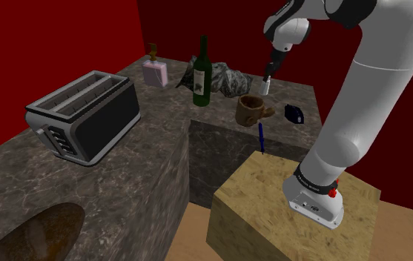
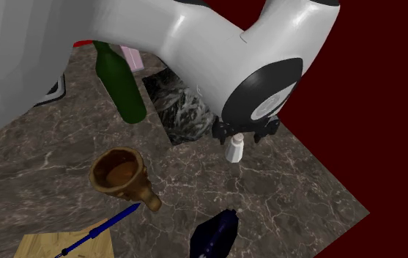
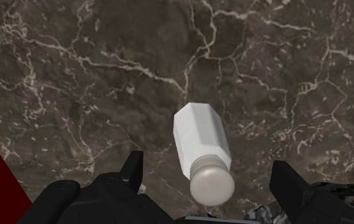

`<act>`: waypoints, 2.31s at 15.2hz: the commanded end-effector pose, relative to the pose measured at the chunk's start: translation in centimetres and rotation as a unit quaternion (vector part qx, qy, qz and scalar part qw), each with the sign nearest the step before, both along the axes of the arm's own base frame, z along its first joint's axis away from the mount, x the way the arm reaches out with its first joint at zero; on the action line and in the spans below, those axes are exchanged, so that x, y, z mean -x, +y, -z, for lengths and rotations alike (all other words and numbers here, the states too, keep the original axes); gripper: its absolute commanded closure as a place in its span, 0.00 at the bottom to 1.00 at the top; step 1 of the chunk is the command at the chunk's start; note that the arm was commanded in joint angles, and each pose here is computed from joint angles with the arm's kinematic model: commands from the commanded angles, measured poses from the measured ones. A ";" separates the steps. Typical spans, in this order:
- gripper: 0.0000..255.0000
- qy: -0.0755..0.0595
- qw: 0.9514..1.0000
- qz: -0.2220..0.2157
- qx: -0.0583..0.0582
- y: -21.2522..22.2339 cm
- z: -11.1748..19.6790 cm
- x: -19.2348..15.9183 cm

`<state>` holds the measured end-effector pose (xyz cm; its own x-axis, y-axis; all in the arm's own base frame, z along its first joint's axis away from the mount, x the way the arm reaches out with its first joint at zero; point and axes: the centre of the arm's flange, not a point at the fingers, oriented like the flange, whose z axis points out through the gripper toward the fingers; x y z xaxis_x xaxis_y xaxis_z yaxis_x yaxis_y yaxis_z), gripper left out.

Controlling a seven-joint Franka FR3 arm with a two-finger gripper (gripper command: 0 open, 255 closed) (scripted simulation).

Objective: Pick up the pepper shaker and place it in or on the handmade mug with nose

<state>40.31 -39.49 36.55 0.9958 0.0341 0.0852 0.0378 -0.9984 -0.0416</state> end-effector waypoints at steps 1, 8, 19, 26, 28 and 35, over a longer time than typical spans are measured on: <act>0.00 0.000 1.000 0.000 0.000 0.1 1.0 -0.1; 0.00 0.000 1.000 0.000 0.000 0.1 1.8 -0.2; 1.00 0.000 1.000 0.000 0.000 0.1 1.8 -0.2; 1.00 0.000 1.000 0.000 0.000 0.1 -1.3 -0.2; 1.00 0.000 1.000 0.000 0.000 0.1 -2.4 -0.2; 1.00 0.000 1.000 0.000 0.000 0.1 -6.1 -0.2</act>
